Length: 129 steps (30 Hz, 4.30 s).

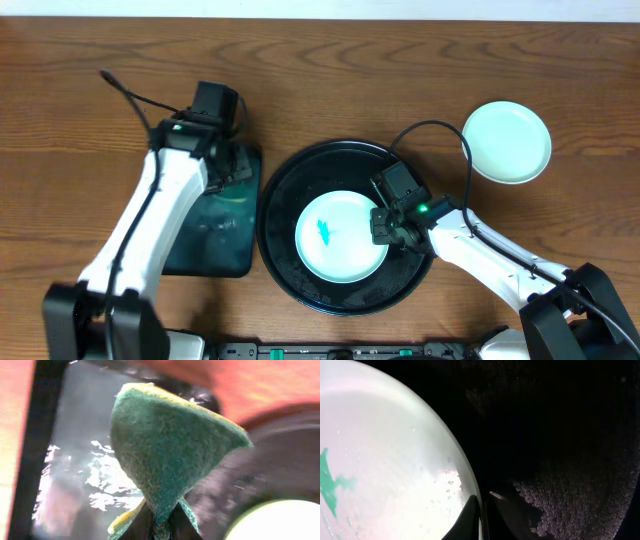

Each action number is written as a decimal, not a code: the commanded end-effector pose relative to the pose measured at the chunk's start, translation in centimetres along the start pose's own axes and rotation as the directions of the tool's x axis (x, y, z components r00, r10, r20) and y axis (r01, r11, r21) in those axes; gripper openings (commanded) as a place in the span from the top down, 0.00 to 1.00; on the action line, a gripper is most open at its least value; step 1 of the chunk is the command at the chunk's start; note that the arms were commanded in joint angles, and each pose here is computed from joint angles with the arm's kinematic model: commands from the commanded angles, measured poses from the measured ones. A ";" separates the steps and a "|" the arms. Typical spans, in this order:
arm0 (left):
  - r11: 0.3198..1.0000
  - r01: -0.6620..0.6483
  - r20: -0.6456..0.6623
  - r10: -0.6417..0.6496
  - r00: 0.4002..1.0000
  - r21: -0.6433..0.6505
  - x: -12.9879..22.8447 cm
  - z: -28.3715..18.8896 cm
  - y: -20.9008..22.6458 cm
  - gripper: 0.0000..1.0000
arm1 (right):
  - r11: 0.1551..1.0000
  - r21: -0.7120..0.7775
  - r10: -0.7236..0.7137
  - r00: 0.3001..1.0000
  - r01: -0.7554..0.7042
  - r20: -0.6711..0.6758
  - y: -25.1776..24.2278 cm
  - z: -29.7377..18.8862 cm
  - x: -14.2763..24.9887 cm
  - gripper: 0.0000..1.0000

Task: Clean dirty plates on tray and stack at the side
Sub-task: 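Move the left gripper with sponge over the green plate, then scrub the green plate with the sponge while right gripper holds rim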

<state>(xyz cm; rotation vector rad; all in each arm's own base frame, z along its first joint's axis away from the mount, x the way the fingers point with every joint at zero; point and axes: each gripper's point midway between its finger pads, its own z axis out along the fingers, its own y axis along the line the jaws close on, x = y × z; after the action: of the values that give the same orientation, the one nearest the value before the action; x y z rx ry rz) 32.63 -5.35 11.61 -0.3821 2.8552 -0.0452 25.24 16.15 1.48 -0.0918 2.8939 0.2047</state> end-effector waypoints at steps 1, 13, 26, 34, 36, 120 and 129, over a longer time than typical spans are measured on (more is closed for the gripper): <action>0.976 -0.031 -0.027 0.038 0.999 0.218 0.6 -2.3 -3.5 0.93 | 0.998 0.067 -0.007 0.999 0.004 0.040 -1.4 0.1 -1.0 0.99; 0.934 -0.065 -0.083 0.100 0.992 0.351 2.4 -3.0 -6.5 0.93 | 1.000 0.009 0.012 1.000 -0.012 -0.007 -0.1 3.1 -0.8 0.99; 0.897 -0.165 -0.083 0.217 0.973 0.410 4.8 -3.2 -10.6 0.93 | 0.999 -0.009 0.030 0.999 -0.031 -0.016 0.3 4.1 -0.7 0.99; 0.918 -0.131 -0.198 0.217 0.956 0.375 6.5 0.7 -12.2 0.93 | 1.000 -0.008 0.030 0.999 -0.030 -0.017 0.3 4.1 -0.7 0.99; 0.909 -0.130 -0.237 0.238 0.942 0.395 7.3 1.9 -13.2 0.92 | 1.000 -0.008 0.030 0.999 -0.030 -0.016 0.3 4.1 -0.7 0.99; 0.987 -0.001 -0.266 0.045 0.963 0.162 5.6 12.6 -11.4 0.93 | 0.995 0.005 0.095 0.995 -0.095 -0.032 0.0 4.0 -0.3 0.99; 0.999 -0.045 -0.369 0.031 0.929 -0.029 7.4 12.0 -5.6 0.93 | 0.995 0.004 0.095 0.995 -0.095 -0.032 0.0 4.0 -0.3 0.99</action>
<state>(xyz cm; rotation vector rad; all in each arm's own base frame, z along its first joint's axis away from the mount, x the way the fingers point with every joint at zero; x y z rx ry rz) 30.75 -18.67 1.20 -0.3488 3.2206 -0.5299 28.22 18.05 0.24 0.0182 2.8491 0.3069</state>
